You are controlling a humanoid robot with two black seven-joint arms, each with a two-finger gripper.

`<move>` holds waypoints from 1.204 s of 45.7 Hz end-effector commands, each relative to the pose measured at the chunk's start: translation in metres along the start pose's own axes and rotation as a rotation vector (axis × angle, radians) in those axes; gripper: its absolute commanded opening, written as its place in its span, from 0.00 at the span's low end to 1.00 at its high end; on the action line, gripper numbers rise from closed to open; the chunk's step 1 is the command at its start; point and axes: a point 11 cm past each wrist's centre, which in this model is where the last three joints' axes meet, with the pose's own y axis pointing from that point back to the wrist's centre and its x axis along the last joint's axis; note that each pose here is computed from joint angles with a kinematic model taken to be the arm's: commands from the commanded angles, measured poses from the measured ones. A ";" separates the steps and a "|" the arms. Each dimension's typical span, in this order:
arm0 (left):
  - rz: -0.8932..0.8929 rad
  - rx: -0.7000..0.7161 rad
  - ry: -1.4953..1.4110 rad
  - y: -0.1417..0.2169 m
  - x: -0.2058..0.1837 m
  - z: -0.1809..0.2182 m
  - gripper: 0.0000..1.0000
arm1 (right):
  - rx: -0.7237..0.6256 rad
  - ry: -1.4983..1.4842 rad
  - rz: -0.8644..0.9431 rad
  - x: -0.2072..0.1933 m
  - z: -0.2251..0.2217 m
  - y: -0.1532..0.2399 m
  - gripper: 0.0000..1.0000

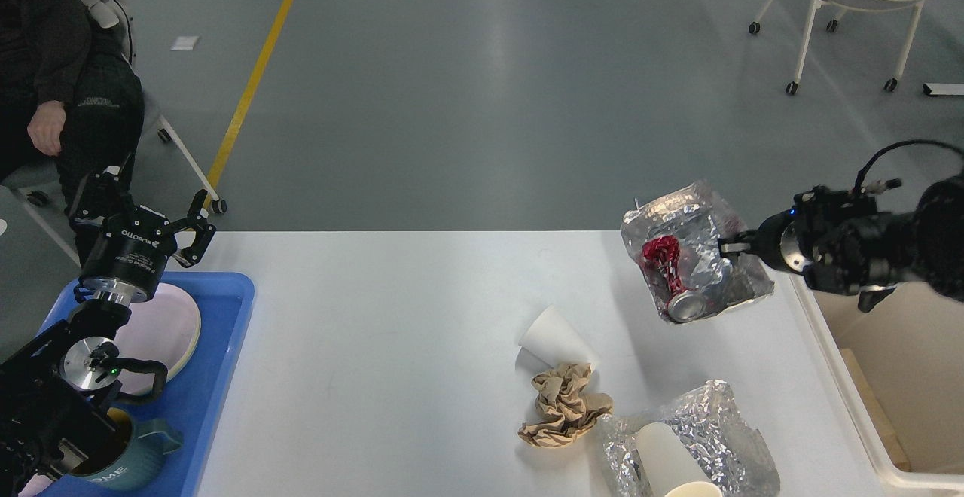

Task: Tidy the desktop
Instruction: 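Grasp the foil tray with the right gripper and drop it into the white bin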

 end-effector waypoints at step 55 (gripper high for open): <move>0.000 0.000 0.000 0.000 0.000 0.000 1.00 | -0.368 -0.018 -0.007 -0.208 0.205 -0.013 0.00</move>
